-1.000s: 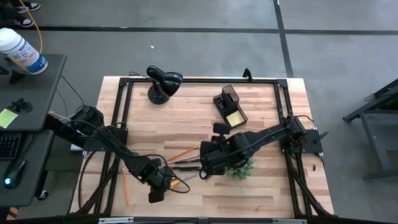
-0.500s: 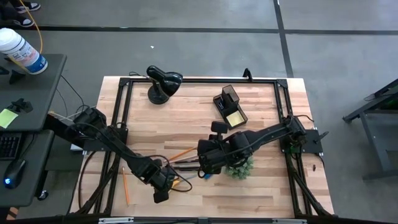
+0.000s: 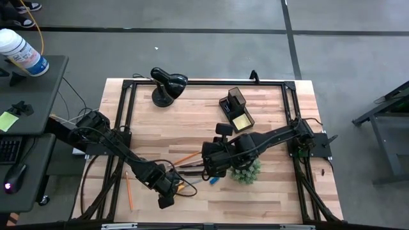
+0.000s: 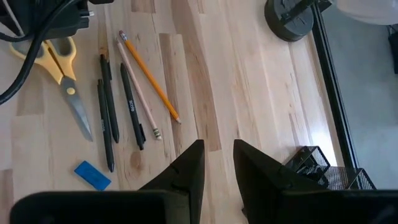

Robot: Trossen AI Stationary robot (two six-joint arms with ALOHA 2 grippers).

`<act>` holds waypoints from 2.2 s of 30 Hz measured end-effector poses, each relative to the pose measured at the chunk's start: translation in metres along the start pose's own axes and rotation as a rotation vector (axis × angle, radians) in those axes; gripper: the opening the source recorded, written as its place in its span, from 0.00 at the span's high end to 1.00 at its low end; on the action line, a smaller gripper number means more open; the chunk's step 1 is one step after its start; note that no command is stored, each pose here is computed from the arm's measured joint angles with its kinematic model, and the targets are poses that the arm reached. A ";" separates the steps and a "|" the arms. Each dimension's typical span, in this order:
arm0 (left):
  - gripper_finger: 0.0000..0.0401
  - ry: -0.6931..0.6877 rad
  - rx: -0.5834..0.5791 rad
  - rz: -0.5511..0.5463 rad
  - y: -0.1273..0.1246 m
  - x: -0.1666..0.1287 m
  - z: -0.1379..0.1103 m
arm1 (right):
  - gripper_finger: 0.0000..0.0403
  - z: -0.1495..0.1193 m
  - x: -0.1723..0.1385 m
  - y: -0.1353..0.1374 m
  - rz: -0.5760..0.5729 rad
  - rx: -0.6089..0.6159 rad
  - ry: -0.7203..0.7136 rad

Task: Pick and place office supplies into organizer
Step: Put the yellow scissors into the desk organizer

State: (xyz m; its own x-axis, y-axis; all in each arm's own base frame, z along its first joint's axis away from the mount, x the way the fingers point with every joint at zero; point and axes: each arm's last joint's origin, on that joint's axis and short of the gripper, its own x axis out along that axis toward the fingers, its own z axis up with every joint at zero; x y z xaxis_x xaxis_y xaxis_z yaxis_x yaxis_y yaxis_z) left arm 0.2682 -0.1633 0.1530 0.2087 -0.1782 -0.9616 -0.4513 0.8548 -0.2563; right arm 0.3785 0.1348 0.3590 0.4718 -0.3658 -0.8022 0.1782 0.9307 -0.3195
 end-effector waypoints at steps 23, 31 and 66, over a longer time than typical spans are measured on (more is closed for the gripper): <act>0.45 -0.031 -0.059 0.055 0.000 0.020 0.002 | 0.79 0.002 0.000 0.001 0.010 -0.005 -0.017; 0.57 -0.022 -0.049 0.080 0.002 0.023 0.002 | 0.79 0.002 0.000 0.001 0.012 -0.008 -0.017; 0.98 -0.098 0.155 0.225 -0.023 -0.041 0.017 | 0.79 0.001 0.000 0.001 0.009 -0.014 -0.008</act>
State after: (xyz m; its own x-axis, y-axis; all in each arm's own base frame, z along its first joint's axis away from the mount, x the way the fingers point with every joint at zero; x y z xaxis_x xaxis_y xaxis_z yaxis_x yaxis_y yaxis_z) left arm 0.2849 -0.1666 0.2003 0.2043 0.0656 -0.9767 -0.3595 0.9331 -0.0126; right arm 0.3792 0.1357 0.3592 0.4801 -0.3575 -0.8010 0.1622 0.9336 -0.3194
